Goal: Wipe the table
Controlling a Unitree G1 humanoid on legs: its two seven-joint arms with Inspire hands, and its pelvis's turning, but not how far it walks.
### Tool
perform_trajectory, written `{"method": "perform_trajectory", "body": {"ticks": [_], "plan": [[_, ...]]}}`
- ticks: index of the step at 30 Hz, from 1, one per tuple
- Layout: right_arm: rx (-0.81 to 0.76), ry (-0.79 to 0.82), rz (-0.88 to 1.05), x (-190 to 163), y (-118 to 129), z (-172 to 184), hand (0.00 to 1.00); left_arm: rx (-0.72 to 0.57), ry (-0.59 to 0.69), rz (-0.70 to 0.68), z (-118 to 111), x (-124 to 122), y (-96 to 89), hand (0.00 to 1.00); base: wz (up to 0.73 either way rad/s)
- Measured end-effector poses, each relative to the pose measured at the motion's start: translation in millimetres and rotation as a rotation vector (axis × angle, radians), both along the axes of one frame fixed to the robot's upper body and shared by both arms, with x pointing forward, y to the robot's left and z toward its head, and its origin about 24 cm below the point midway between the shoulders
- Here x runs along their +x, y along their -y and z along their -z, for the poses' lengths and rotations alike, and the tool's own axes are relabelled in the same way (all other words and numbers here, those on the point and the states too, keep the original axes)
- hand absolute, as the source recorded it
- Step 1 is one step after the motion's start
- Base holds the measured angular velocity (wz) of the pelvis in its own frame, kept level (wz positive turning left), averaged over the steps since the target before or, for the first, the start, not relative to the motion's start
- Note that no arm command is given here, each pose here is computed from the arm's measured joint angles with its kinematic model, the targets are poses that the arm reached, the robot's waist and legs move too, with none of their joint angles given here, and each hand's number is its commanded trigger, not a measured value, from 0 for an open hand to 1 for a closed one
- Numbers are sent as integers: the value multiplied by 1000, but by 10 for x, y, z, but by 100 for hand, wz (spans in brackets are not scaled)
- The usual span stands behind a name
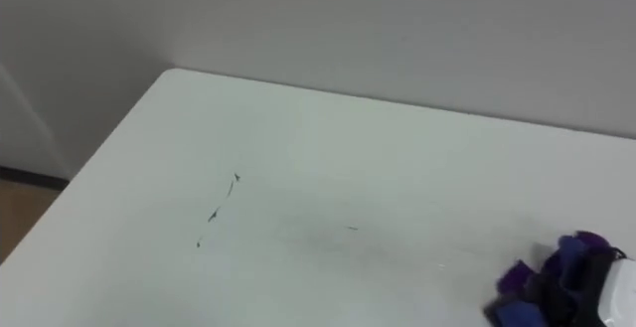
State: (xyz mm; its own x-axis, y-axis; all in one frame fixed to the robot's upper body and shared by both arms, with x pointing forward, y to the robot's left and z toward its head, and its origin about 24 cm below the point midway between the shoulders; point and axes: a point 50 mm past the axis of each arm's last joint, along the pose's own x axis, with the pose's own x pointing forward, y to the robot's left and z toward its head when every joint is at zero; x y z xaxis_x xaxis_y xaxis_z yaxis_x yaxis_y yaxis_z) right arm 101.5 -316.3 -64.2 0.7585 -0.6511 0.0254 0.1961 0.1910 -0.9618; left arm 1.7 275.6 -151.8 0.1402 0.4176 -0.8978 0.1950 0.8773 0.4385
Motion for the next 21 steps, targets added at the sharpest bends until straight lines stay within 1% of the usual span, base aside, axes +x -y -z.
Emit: {"method": "perform_trajectory", "body": {"ticks": [3,4,5,6,8,9,10,11,12,13,14,16,18,19,20,21], "plan": [[49,-18,-2,257,-143,-4,100,-27,-4,31,36,83,104,0,-42],[73,-39,-51,408,-257,-21,100,-37,-3,44,51,120,149,0,-63],[98,-56,-138,604,-445,-49,100,-48,1,42,63,161,188,0,-65],[113,-61,-190,707,-568,-60,100,-53,7,34,67,186,204,0,-54],[170,-43,-390,1076,-1085,-185,100,-71,25,26,82,259,263,0,-16],[189,-37,-440,1146,-1224,-218,100,-78,31,30,85,278,286,0,17],[213,-33,-520,1246,-1441,-266,100,-91,47,38,86,312,331,0,33],[222,-38,-588,1313,-1585,-302,100,-102,55,39,88,318,359,0,36],[217,-42,-615,1336,-1628,-317,100,-104,58,41,86,326,361,0,34],[216,-44,-638,1357,-1662,-339,100,-102,46,29,83,258,351,0,19],[224,-53,-644,1334,-1653,-320,100,-100,16,12,83,120,334,0,11],[237,-47,-650,1258,-1627,-274,100,-103,-39,-17,83,-79,325,0,20],[243,-12,-644,1210,-1565,-240,100,-100,-41,-44,76,-108,295,0,41],[238,8,-611,1160,-1471,-201,100,-86,-32,-51,65,-102,253,0,20],[220,21,-542,1028,-1303,-144,100,-60,-20,-61,46,-104,184,0,15],[207,30,-500,935,-1196,-118,100,-44,-17,-63,33,-105,140,0,16]]}}
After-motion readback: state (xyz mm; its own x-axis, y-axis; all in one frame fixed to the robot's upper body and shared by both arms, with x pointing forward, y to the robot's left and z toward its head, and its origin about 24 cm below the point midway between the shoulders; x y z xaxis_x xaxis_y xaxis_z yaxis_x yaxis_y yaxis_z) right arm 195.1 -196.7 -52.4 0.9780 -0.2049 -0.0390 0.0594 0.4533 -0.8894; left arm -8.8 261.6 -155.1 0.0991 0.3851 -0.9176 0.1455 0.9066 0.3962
